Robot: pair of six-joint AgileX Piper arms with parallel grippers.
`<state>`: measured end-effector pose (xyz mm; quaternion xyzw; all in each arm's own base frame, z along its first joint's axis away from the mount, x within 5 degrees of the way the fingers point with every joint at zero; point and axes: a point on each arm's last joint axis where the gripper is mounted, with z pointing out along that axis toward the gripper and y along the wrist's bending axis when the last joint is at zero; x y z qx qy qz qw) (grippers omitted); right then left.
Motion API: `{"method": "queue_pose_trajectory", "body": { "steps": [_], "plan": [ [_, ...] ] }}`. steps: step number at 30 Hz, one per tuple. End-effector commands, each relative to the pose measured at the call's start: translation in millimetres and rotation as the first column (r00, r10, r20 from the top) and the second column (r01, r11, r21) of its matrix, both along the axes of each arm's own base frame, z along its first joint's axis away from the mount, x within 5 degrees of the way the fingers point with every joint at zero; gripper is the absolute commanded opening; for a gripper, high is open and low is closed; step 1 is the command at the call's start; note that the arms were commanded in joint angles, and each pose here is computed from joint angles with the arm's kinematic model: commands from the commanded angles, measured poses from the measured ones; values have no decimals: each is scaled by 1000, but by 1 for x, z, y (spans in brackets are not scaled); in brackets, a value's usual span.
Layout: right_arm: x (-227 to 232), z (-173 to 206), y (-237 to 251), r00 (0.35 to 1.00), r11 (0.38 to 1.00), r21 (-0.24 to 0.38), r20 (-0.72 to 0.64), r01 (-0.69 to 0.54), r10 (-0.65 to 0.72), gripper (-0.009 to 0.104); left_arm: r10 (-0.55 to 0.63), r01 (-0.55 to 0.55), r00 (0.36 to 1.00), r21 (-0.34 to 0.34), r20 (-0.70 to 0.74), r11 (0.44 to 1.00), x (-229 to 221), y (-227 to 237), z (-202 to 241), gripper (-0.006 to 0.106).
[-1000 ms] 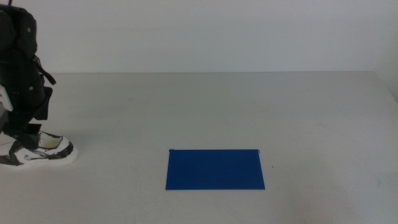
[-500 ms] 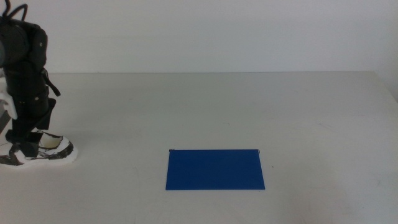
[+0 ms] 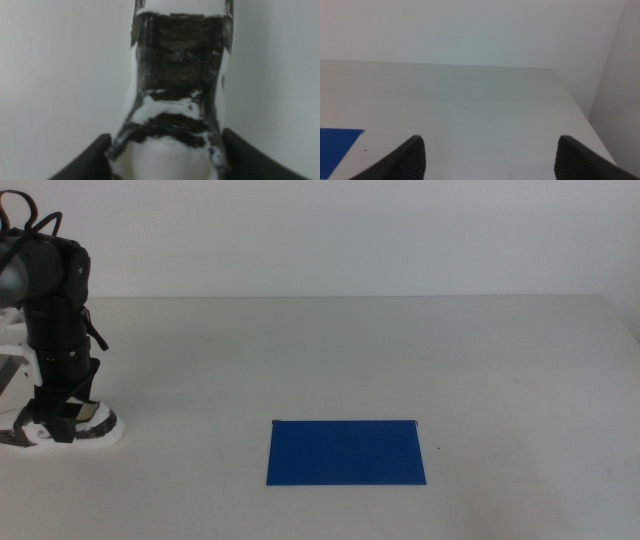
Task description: Use one arm to grab the shoe from the table and place it on the mat.
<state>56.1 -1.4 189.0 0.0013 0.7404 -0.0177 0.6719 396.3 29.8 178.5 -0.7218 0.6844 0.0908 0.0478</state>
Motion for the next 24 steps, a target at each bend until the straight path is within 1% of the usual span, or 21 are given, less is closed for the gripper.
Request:
{"method": "queue_pose_trajectory", "body": {
  "steps": [1, 4, 5, 6, 7, 13, 15, 19, 24],
  "plan": [
    [-2, 12, -1, 994, 1000, -24, 109, 9, -6, 66, 11, -12, 997, 15, 71, 1000, 0, 2, 29, 60],
    [-2, 12, -1, 994, 1000, -24, 109, 9, -6, 66, 10, -11, 997, 15, 71, 1000, 0, 2, 29, 45],
    [-2, 12, -1, 994, 1000, -24, 109, 9, -6, 66, 15, -15, 998, 4, 69, 1000, -1, 1, 29, 14],
    [-2, 12, -1, 994, 1000, -24, 109, 9, -6, 66, 16, -16, 998, 4, 67, 1000, -1, 0, 31, 1],
    [-2, 12, -1, 994, 1000, -24, 109, 9, -6, 66, 13, -13, 998, 4, 60, 1000, -3, -3, 35, -1],
    [-2, 12, -1, 994, 1000, -24, 109, 9, -6, 66, 32, -36, 996, 55, 79, 998, -6, -29, 56, -1],
    [-2, 12, -1, 994, 1000, -24, 109, 9, -6, 66, 12, -17, 995, 54, 95, 998, -6, -43, 61, -1],
    [-2, 12, -1, 994, 1000, -24, 109, 9, -6, 66, -2, 2, 990, 1, 140, 1000, -7, -76, 73, -1],
    [-2, 12, -1, 994, 1000, -24, 109, 9, -6, 66, 24, -13, 980, -55, 199, 998, -20, -124, 89, -1]
  ]
}}
